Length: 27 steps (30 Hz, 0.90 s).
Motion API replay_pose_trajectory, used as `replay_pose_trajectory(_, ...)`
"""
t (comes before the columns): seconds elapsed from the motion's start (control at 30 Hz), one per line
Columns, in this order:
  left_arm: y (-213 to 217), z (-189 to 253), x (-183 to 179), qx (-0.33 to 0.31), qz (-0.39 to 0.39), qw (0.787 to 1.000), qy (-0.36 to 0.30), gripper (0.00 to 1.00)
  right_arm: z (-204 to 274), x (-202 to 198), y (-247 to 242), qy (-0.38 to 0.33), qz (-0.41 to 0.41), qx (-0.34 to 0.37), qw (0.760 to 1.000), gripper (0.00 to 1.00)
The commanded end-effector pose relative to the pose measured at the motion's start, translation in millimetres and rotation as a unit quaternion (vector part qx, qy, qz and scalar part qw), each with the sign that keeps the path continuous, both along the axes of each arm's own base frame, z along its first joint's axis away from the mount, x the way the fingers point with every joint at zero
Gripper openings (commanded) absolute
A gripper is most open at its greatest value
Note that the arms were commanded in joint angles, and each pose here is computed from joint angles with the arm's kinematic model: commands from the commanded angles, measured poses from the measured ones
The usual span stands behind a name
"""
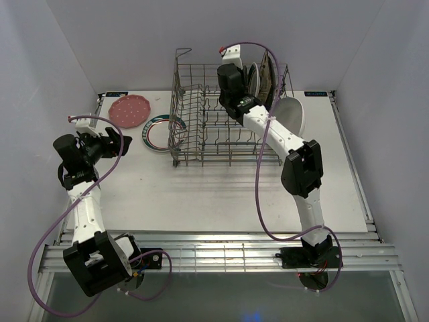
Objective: Load the plates into the dish rack
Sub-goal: Insert the plate into the dish rack.
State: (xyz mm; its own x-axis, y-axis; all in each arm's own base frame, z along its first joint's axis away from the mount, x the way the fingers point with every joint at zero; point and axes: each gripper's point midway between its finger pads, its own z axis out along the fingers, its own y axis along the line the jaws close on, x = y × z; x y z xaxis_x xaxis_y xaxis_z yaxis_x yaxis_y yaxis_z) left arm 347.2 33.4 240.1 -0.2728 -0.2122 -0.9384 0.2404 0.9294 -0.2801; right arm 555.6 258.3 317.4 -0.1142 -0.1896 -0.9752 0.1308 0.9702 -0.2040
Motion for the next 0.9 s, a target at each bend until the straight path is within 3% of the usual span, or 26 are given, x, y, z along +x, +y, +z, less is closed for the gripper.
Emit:
replay_pose_trajectory(0.0,-6,6,-2,0.000,-0.012,1.000,-0.010,0.98,83,0,-10,-0.122,-0.033,0.098,0.987,0.08)
replay_pose_trajectory(0.87,-10,5,-3,-0.008,-0.027,1.000,-0.008,0.98,37,18,-3,-0.113,-0.095,0.071,0.986,0.08)
